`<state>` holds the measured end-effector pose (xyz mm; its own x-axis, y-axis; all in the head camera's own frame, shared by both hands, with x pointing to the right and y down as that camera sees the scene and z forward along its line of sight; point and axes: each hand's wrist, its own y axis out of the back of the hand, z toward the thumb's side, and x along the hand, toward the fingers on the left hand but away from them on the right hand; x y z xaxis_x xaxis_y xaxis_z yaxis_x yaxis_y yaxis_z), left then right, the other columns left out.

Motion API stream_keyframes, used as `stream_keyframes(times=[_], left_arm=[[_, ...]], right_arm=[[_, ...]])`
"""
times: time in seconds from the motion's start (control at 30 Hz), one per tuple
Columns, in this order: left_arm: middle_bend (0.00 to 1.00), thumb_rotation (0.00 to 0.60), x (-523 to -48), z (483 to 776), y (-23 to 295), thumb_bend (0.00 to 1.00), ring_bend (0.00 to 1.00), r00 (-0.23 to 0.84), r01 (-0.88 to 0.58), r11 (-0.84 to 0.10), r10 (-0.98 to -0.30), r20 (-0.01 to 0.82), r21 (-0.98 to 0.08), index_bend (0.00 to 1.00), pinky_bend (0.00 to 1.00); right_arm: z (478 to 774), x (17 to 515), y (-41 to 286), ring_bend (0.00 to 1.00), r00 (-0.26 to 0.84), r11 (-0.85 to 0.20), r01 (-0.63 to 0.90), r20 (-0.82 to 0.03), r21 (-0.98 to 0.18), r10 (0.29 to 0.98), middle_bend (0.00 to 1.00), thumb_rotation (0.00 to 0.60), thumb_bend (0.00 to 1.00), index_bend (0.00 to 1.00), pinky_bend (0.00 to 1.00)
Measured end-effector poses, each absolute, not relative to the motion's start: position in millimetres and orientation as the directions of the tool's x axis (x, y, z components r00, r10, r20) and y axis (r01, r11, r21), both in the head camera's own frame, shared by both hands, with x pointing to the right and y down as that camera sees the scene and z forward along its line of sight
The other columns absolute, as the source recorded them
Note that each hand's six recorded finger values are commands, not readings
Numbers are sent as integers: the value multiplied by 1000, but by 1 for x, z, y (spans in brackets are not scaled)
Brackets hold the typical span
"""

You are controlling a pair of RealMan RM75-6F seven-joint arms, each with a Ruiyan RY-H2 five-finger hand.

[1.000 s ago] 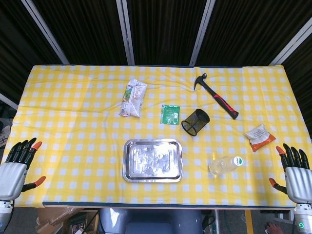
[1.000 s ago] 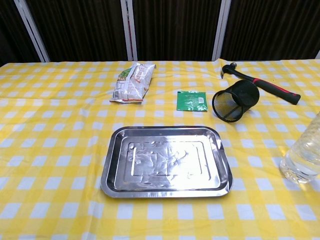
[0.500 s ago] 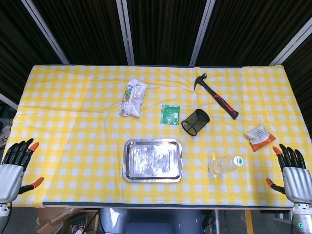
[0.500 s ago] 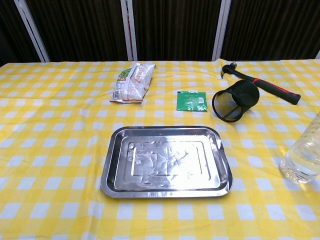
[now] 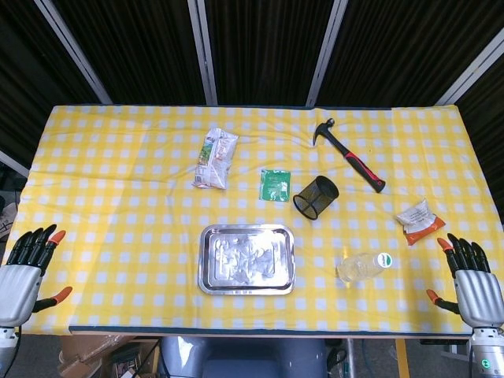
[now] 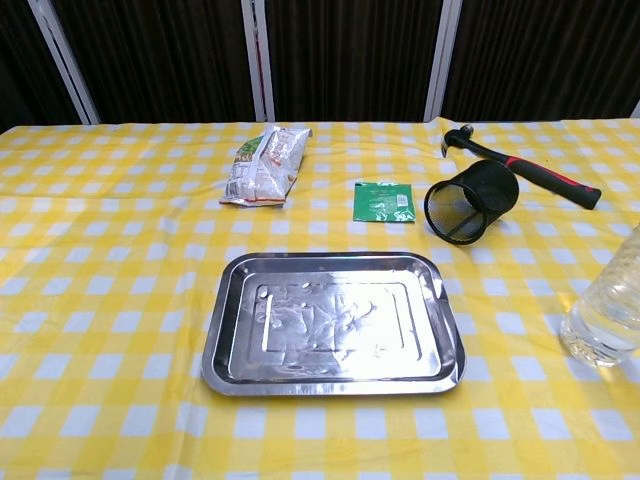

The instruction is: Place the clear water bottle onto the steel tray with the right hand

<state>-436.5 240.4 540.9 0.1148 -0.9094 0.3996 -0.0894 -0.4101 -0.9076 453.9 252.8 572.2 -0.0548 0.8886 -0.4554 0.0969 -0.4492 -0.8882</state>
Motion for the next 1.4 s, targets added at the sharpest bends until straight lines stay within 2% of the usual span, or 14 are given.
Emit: stream_keyframes(times=[0.27,0.5,0.7,1.03,1.4], left_arm=[[0,600,-438,539,240,167,0,112,-96,-407,-911,396,-908,55,0],[0,600,-440,539,239,167,0,107,-100,-406,-912,396,-908,55,0],[0,600,-441,541,238,167,0,99,-91,-408,-911,399,-908,55,0],[0,600,-437,545,240,167,0,101,-71,-417,-907,409,-906,55,0],[0,600,-436,546,240,167,0,97,-64,-428,-902,421,-902,55,0]], right_arm=[[585,448,262,0,-11,-551,190,-562,-813,827,56,600,235,127,0],[603,429,268,0,104,-661,338,-671,-670,734,56,600,236,127,0],[617,407,262,0,171,-666,391,-661,-635,731,56,600,236,127,0],[634,383,246,0,205,-641,536,-651,-549,730,59,600,235,127,0],[646,352,249,0,251,-615,696,-676,-371,693,190,600,235,168,0]])
